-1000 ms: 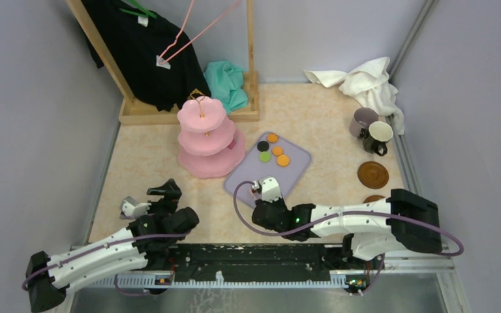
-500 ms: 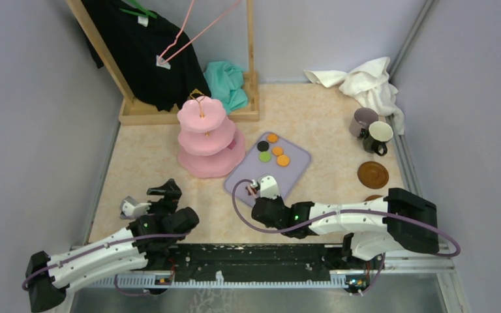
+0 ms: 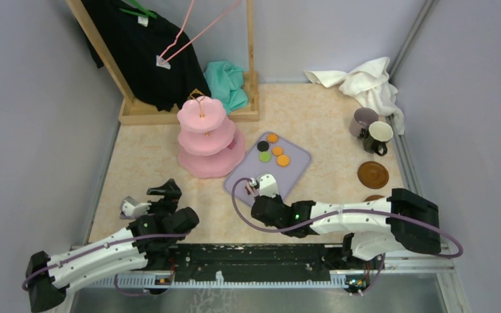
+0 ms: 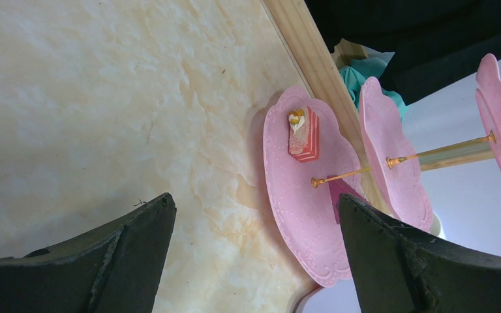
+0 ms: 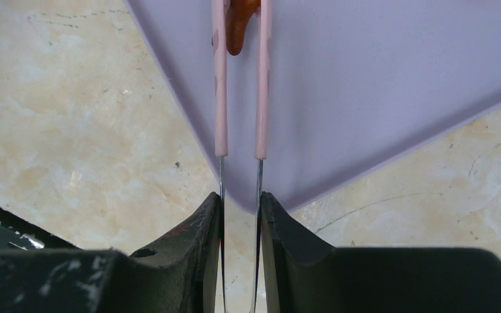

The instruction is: Serve the afternoon tea

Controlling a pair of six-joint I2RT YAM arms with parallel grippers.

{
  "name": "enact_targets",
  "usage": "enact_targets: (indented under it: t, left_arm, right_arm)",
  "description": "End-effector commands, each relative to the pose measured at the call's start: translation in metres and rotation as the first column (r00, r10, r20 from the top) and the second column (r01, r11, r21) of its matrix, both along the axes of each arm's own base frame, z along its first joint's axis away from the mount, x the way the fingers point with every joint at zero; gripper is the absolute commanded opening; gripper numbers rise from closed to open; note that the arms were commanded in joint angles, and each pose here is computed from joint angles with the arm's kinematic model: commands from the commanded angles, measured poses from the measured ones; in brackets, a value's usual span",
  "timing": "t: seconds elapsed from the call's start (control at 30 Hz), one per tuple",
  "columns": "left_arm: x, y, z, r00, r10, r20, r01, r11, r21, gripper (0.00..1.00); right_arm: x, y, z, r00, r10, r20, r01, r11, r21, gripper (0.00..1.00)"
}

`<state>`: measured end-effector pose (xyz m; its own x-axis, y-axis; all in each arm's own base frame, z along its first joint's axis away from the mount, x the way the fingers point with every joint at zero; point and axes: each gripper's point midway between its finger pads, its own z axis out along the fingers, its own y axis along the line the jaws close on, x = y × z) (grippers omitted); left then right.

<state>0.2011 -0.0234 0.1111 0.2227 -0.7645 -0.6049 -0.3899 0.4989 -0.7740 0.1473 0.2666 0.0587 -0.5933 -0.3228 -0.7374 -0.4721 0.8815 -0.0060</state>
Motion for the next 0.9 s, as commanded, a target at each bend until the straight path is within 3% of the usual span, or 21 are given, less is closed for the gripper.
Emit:
enact_targets:
  t: [0.0, 0.6, 0.73, 0.87]
  left_arm:
    - [-0.004, 0.012, -0.002, 0.999, 0.026, 0.025, -0.026, 1.0, 0.007, 0.99]
    - [-0.005, 0.013, -0.004, 0.999, 0.026, 0.024, -0.026, 1.0, 0.005, 0.99]
    - [-0.005, 0.012, -0.005, 0.999, 0.025, 0.019, -0.025, 1.0, 0.004, 0.99]
    - [-0.005, 0.011, -0.006, 1.0, 0.024, 0.016, -0.024, 1.0, 0.002, 0.99]
  right_arm:
    - [0.008, 0.023, 0.042, 0.999, 0.002, 0.05, -0.008, 0.993, 0.12, 0.0]
    - [0.008, 0.025, 0.052, 0.998, 0.011, 0.056, -0.018, 0.992, 0.128, 0.0]
    - [0.0, 0.018, 0.04, 1.0, 0.027, 0.013, -0.028, 0.995, 0.1, 0.11]
    - [-0.008, 0.014, 0.029, 0.999, 0.04, -0.023, -0.037, 0.995, 0.096, 0.15]
